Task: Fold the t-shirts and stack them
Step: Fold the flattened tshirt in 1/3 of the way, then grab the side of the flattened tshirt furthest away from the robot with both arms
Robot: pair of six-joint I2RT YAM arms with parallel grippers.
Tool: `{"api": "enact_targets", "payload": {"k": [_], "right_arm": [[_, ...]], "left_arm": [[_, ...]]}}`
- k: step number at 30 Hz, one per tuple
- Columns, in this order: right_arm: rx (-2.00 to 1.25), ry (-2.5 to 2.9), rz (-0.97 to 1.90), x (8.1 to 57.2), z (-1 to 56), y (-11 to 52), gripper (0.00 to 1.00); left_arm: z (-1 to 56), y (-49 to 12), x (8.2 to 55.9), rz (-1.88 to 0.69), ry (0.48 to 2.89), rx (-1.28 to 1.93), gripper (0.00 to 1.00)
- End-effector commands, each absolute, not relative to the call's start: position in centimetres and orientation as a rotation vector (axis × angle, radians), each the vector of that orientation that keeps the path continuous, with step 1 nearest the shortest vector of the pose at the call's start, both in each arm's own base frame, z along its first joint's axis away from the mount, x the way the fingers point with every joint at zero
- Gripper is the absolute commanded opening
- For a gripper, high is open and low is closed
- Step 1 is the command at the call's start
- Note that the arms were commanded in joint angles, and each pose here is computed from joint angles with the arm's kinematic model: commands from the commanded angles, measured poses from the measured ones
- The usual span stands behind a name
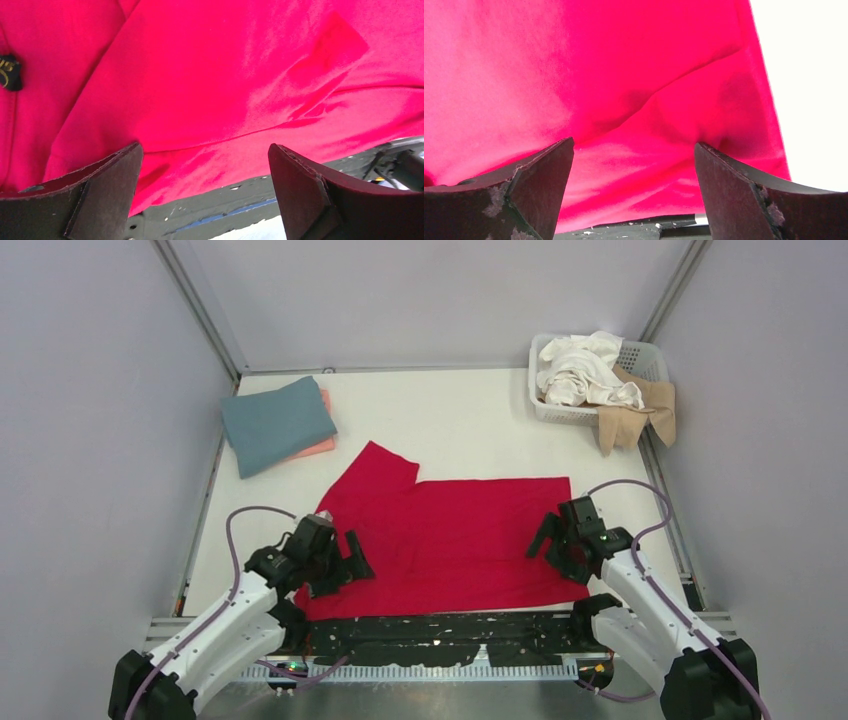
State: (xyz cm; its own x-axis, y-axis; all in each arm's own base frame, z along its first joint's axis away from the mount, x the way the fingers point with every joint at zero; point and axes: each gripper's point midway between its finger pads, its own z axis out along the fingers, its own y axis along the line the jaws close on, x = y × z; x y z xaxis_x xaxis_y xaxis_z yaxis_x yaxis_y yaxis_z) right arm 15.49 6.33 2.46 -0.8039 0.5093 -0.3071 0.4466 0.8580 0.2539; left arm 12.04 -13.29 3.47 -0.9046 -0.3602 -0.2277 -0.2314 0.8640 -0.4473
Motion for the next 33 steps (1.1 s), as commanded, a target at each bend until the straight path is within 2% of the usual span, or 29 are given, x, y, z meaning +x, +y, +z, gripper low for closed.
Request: {"api": "enact_targets", "payload": {"k": [1, 9, 15, 19, 26, 33], "right_arm": [[0.697, 2.594, 0.224, 17.0, 5.0, 6.0, 0.95], [0.603, 2.265, 0.318, 23.7, 13.4, 6.4, 0.95], [0.536, 2.118, 0.202, 27.9, 16.2, 4.9, 0.95], [0.488, 2.122, 0.153, 29.7, 15.4, 4.9, 0.95], [0.452, 2.172, 0.119, 30.8, 13.4, 5.0, 0.95], [0.458, 2.185, 0.112, 31.1, 12.7, 4.8, 0.95]], "left_arm": [[4.2, -10.4, 11.2, -0.388, 2.771, -0.389, 1.00], [14.2, -10.6, 21.1, -0.315, 2.404, -0.406, 1.00], [19.2, -11.7, 30.8, -0.275, 2.364, -0.330, 1.00], [19.0, -12.2, 37.3, -0.141, 2.416, -0.228, 1.00], [14.9, -14.3, 47.4, -0.231, 2.504, -0.230, 1.00], [10.3, -17.0, 52.0, -0.436, 2.586, -0.302, 1.00]]}}
